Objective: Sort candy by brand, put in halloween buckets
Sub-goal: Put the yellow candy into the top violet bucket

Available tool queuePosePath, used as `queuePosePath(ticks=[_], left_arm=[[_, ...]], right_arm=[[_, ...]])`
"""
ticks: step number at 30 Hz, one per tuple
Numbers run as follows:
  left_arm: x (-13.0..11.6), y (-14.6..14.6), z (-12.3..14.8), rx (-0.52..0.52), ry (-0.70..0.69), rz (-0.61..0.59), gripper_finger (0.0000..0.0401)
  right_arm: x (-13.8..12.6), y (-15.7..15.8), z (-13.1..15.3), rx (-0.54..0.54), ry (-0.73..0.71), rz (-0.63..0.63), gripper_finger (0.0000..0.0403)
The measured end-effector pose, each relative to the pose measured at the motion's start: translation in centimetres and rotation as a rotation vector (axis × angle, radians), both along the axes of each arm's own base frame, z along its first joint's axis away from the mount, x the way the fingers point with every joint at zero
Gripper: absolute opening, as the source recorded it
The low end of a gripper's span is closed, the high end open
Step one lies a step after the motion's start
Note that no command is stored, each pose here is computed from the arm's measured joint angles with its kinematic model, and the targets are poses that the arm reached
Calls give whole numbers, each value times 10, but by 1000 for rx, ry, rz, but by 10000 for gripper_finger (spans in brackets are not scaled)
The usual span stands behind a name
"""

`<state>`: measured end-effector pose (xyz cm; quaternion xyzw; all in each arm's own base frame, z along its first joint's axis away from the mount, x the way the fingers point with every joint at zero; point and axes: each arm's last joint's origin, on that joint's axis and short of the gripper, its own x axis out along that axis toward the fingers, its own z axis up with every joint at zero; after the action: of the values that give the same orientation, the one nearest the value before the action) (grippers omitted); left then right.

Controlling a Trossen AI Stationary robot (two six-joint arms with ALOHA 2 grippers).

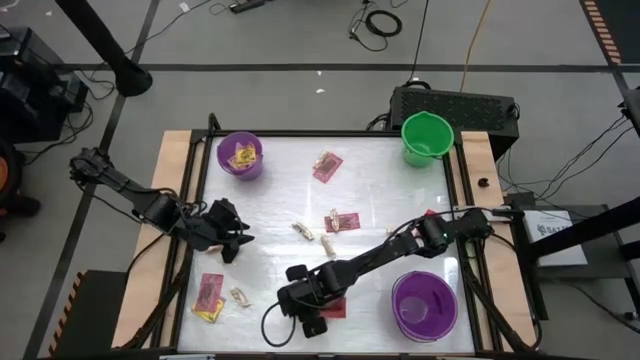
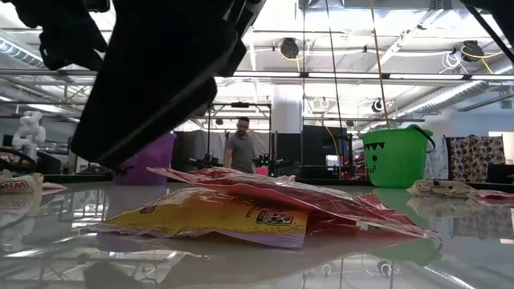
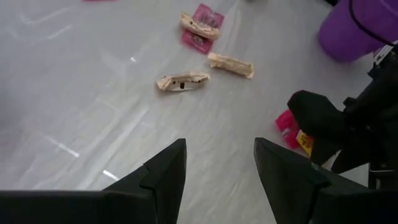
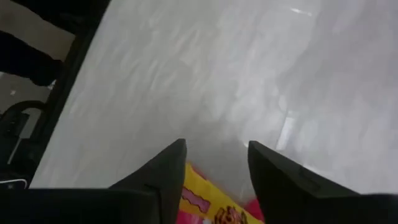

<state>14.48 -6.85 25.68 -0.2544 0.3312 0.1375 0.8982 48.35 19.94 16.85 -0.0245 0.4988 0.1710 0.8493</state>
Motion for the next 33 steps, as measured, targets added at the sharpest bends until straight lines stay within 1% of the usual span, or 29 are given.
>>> queuePosePath(ticks=[4,7,13,21,24,26,33], left_arm=[[0,0,0,20,2,-17,196],[0,0,0,38,4,-34,196],[0,0,0,56,9,-47,196],[-1,0,0,86,13,-62,196],[-1,1,0,94,13,-66,196],[0,1,0,100,11,-62,196],[0,1,0,117,11,-72,196]], right_arm=[[0,-1,0,7,8,-17,189],[-1,0,-1,-4,14,-1,194],[-7,4,-4,-9,58,0,186],[-14,2,-22,-22,123,-26,170],[-16,1,-26,-24,138,-56,151],[-17,0,-28,-26,142,-58,129],[-16,0,-28,-25,133,-53,18]])
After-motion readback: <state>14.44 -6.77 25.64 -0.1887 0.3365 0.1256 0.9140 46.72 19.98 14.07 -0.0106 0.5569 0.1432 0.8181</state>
